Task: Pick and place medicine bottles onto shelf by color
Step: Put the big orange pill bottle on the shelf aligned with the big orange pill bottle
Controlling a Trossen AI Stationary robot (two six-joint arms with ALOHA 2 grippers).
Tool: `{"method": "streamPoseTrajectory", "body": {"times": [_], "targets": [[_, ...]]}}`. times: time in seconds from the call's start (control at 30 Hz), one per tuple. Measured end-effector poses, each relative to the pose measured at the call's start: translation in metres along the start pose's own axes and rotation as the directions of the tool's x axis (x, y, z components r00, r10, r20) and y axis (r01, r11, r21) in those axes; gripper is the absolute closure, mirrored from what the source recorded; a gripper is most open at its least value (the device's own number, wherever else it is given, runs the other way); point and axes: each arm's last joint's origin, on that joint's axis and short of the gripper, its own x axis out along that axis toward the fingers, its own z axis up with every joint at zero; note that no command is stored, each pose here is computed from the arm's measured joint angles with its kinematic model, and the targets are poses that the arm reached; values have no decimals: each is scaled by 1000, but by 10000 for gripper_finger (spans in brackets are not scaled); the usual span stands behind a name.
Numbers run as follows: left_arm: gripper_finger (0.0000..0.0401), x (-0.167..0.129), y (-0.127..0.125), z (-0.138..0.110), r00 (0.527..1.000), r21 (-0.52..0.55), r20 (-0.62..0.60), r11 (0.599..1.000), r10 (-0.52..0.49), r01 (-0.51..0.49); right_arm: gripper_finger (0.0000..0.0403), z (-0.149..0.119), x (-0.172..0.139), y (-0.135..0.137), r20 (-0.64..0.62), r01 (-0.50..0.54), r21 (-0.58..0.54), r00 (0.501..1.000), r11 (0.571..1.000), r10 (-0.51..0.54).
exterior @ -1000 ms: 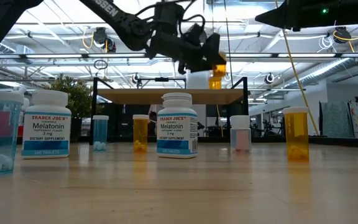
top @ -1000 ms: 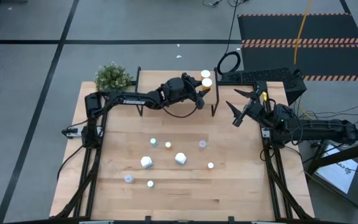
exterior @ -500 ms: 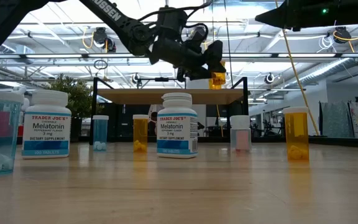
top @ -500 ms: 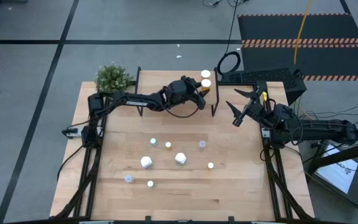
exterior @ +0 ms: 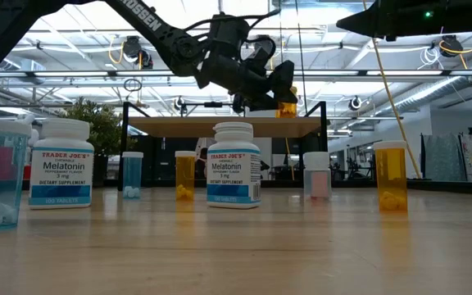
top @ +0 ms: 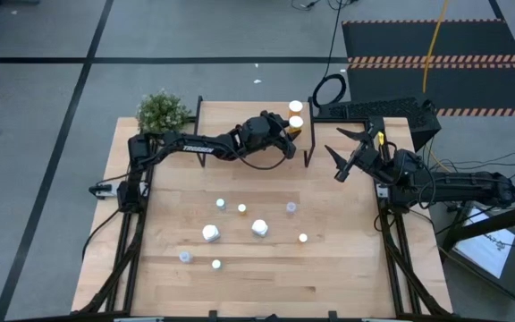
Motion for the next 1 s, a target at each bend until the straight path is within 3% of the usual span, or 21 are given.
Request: {"method": "streamPoseTrajectory", "body": {"times": [1.0], "targets": [[192, 3, 2, -8, 999, 50, -32, 999, 2, -1, 133, 1, 0, 0, 7, 3, 3, 1000, 1000, -3]]}}
